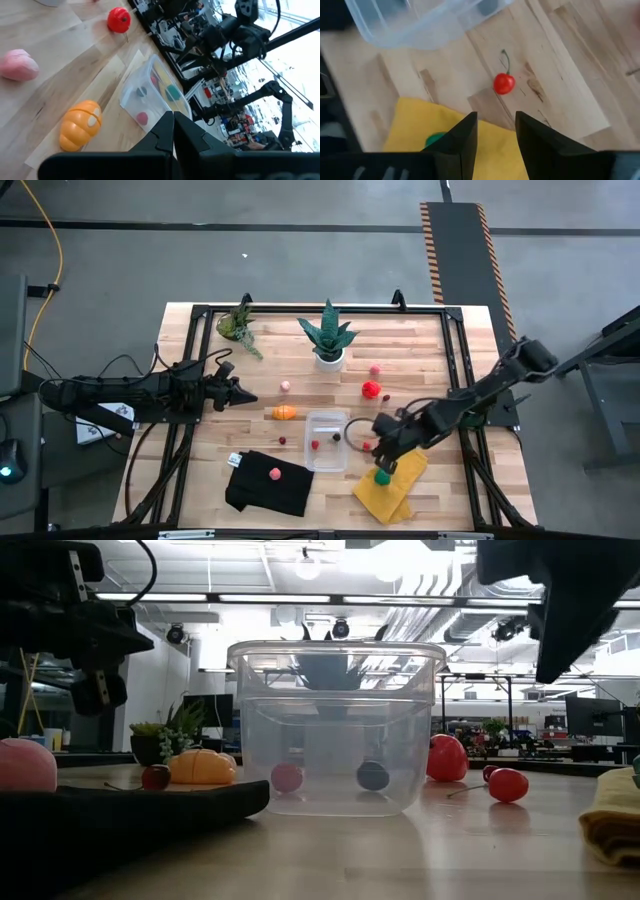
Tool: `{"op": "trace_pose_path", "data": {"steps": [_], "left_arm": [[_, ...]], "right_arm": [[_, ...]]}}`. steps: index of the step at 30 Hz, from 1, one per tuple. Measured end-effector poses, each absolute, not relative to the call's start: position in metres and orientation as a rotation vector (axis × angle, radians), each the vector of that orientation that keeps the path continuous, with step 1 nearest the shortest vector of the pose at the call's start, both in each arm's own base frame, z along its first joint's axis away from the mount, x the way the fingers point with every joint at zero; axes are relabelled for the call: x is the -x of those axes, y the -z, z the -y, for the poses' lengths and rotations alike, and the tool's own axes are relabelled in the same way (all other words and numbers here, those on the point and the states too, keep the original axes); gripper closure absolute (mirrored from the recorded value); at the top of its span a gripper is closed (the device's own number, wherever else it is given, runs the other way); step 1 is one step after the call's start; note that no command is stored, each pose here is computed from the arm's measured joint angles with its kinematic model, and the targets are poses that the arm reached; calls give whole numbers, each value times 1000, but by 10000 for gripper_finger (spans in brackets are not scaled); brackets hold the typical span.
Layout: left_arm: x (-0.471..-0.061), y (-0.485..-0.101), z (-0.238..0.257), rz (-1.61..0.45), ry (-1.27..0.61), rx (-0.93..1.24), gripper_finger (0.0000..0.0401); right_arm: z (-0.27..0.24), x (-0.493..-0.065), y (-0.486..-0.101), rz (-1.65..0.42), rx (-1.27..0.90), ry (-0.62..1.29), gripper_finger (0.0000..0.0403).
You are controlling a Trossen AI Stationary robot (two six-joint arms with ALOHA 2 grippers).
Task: Pick and placing Produce into tupperware
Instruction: Put the bottom right cherry into the transparent container
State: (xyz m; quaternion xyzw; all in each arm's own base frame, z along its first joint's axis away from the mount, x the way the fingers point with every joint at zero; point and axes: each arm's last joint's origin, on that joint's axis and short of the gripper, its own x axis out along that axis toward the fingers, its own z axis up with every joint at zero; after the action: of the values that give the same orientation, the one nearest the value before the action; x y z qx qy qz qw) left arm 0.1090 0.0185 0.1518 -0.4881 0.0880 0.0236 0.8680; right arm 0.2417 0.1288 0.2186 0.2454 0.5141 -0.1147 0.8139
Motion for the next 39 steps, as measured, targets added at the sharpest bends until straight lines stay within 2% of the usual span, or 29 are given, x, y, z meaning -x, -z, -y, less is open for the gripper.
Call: {"op": "trace_pose_path", "data": {"steps": [5,9,23,28,34,39], "left_arm": [[-109,-152,-19,-176,-72,1046,400],[-109,-151,-19,-174,-80,1068,400],[-109,-151,-21,-149,-147,1068,400],[-109,-150,-21,-149,-147,1071,400],[-109,-150,-21,-149,-158,1080,400],[-109,-148,-22,-159,-177,1084,400]], "right_arm": [[-113,-219,-216,-948,-648,176,279],[-103,-209,-210,-864,-658,119,279],[-82,-208,-193,-900,-299,43,278],[-78,-212,-190,-905,-182,5,263],[-81,-219,-181,-920,-127,-36,233],[-85,-229,-172,-910,-127,-60,230]]}}
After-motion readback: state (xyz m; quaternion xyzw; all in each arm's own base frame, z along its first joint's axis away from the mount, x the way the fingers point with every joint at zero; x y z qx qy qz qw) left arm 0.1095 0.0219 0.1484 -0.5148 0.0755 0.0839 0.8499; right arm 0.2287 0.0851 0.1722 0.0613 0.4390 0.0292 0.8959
